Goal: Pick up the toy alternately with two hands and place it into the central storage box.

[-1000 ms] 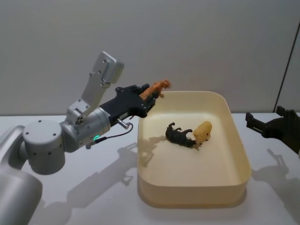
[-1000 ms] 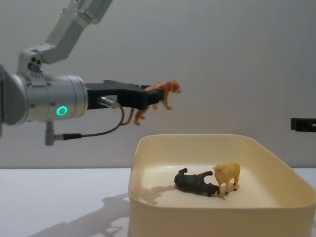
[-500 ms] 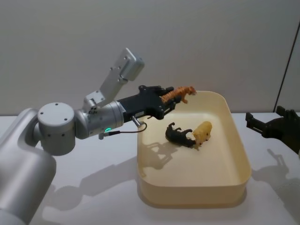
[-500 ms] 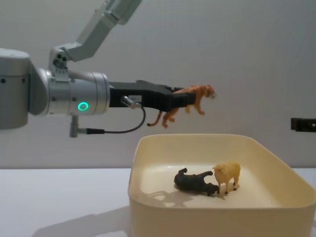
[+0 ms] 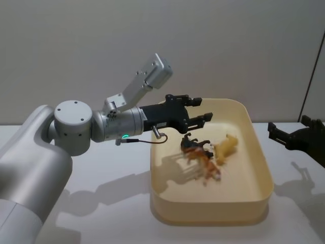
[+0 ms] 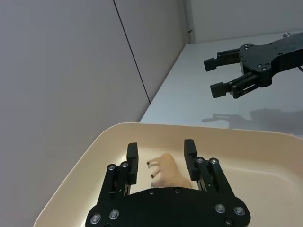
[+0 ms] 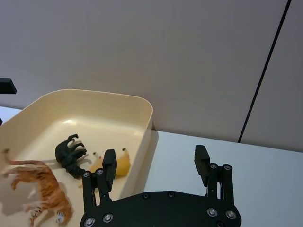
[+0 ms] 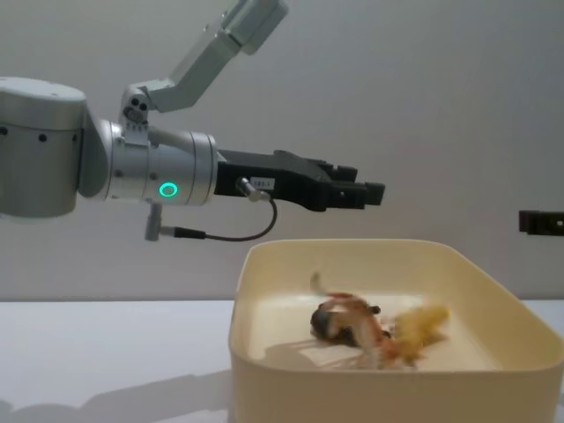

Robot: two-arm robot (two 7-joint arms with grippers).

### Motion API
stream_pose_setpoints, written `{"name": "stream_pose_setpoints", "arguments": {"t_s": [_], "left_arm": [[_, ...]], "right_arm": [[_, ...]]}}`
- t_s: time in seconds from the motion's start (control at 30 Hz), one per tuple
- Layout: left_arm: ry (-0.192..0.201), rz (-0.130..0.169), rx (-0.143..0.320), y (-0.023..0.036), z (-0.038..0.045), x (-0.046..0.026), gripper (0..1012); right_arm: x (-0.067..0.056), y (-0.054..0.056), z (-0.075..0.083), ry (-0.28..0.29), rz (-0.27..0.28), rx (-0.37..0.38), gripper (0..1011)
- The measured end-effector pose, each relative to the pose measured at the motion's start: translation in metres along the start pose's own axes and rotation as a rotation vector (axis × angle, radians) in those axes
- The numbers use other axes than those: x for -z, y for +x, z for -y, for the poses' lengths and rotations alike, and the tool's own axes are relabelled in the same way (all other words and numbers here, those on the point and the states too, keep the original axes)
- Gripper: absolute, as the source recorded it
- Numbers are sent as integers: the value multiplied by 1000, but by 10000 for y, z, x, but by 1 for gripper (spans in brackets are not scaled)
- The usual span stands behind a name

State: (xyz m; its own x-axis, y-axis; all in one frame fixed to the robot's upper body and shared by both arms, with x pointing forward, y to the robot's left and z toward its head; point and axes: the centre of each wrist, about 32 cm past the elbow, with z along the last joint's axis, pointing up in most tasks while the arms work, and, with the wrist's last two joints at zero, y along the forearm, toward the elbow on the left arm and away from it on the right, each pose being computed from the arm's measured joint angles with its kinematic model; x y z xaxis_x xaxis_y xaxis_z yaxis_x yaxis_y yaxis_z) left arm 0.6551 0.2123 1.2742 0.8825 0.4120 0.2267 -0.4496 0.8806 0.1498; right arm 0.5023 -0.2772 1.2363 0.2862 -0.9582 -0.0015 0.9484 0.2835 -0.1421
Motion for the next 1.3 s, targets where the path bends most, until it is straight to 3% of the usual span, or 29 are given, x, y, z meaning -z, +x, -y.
{"name": "stream_pose_setpoints", "arguments": {"t_s": [0.23,0.53,1.3], "left_arm": [[8,9,26,33,31,-10,781],[14,15,44,57,52,-18,998],[19,20,58,76,68,-24,1002]], "right_arm": [[0,0,0,0,0,0,1001],[0,0,0,0,0,0,1001],[0,0,0,0,0,0,1001]]}}
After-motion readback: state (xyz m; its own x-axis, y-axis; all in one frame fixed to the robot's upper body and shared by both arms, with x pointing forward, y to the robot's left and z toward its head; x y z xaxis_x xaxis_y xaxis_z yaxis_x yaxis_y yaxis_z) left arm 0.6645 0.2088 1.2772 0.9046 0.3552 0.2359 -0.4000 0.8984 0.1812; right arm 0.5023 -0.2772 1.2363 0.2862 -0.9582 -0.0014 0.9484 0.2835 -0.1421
